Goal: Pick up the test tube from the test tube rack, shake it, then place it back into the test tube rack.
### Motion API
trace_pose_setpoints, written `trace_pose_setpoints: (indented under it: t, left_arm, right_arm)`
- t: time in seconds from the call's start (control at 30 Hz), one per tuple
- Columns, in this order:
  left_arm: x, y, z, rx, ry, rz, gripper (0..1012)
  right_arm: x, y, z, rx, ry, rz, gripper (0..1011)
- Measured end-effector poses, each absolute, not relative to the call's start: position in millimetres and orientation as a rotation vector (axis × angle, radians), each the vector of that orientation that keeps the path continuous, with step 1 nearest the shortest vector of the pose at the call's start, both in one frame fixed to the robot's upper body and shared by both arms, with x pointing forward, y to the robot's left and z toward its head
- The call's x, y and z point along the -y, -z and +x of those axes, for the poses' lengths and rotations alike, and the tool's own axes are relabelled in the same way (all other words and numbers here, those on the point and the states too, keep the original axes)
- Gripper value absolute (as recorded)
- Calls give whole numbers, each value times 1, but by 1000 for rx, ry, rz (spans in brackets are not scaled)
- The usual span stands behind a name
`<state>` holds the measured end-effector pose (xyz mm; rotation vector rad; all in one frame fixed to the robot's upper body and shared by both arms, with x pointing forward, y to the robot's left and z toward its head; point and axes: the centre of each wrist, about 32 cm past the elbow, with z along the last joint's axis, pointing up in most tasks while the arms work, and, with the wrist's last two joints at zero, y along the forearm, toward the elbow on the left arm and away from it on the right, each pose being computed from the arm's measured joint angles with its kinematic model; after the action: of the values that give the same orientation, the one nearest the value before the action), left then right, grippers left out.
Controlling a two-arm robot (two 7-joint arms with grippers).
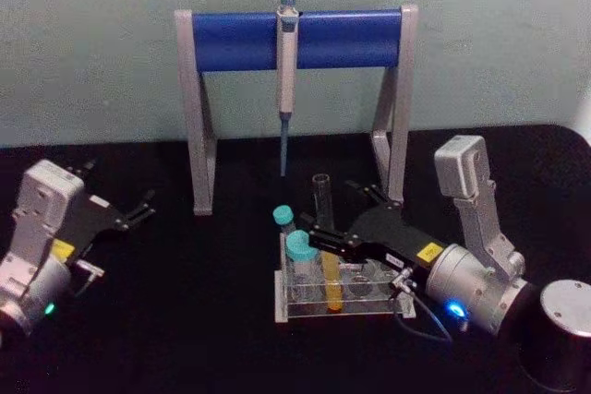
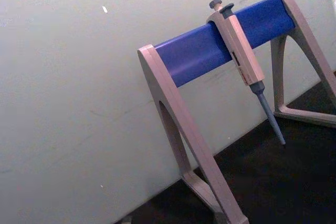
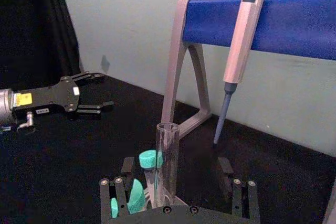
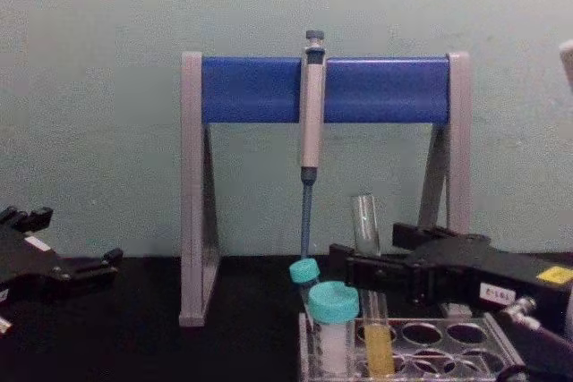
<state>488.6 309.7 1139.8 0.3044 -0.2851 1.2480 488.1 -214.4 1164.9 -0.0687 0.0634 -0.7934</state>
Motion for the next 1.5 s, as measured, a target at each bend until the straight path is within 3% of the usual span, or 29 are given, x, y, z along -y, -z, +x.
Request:
trace_pose_setpoints:
  t: [1.1, 1.5]
  left_arm:
    - [-310, -1140, 489, 285, -1248, 304, 1001]
    - [-310, -1140, 489, 285, -1248, 304, 1001]
  right_arm:
    - [206, -1165, 494, -85, 778, -97, 996]
    - [206, -1165, 494, -85, 778, -95, 717]
